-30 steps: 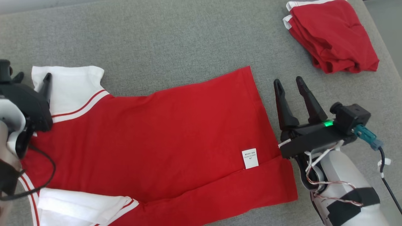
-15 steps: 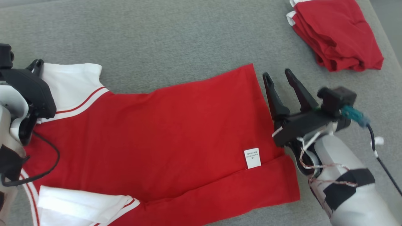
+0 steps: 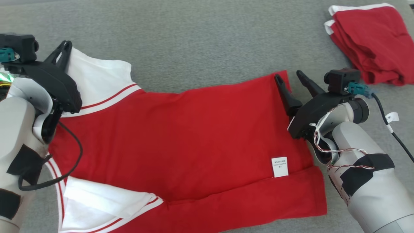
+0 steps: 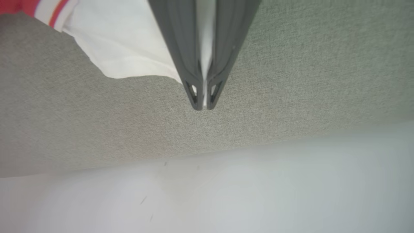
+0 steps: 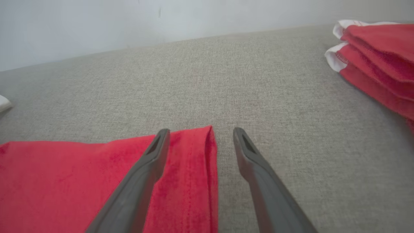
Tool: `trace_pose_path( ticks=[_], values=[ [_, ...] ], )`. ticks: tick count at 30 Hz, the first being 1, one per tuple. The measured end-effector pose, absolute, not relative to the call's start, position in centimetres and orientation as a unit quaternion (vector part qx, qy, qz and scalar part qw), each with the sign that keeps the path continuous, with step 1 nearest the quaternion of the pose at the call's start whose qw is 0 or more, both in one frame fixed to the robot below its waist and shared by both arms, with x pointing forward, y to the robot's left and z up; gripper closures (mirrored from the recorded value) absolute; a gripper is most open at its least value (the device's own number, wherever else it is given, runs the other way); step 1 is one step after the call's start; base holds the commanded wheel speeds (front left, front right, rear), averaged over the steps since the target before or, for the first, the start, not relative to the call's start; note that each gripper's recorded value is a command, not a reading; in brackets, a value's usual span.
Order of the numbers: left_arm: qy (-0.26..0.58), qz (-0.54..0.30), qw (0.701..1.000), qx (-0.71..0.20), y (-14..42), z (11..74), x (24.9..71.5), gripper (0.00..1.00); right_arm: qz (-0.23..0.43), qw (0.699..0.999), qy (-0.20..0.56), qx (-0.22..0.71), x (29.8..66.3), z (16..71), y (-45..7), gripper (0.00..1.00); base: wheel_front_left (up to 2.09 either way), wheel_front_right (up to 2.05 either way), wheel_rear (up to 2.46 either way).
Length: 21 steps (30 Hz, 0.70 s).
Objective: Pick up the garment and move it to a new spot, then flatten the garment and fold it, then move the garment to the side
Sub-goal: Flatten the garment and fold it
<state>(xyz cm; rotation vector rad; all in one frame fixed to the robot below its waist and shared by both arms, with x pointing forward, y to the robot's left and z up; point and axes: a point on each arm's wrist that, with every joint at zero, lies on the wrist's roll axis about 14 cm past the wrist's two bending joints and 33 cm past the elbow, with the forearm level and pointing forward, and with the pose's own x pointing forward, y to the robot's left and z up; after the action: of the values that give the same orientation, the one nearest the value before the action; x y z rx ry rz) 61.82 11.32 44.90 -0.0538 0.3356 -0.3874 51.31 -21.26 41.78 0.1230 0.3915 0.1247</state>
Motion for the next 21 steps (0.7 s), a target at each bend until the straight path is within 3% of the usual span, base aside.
trace_pose_path(
  ticks=[3,4,5,6,21],
  values=[
    [0.163,-0.19,0.968,-0.031,11.6,45.0,61.7,1.0,0.067,0.972,0.217,0.065,51.2,40.7,-20.7,0.0,0.0,0.0,0.0],
    [0.162,-0.191,0.968,-0.031,11.6,45.1,61.8,1.0,0.068,0.969,0.228,0.063,51.1,40.2,-20.6,0.33,0.0,0.0,0.0],
    [0.161,-0.192,0.968,-0.031,11.5,45.1,61.8,1.0,0.069,0.967,0.239,0.061,51.0,39.8,-20.5,0.77,0.0,0.0,0.0],
    [0.16,-0.192,0.968,-0.031,11.5,45.1,61.9,1.0,0.069,0.966,0.241,0.062,51.1,39.7,-20.5,1.0,0.0,0.0,0.0],
    [0.096,-0.196,0.975,-0.033,11.4,48.8,62.4,1.0,0.054,0.983,0.166,0.053,53.6,42.7,-21.2,1.0,0.0,0.0,0.0]
  ],
)
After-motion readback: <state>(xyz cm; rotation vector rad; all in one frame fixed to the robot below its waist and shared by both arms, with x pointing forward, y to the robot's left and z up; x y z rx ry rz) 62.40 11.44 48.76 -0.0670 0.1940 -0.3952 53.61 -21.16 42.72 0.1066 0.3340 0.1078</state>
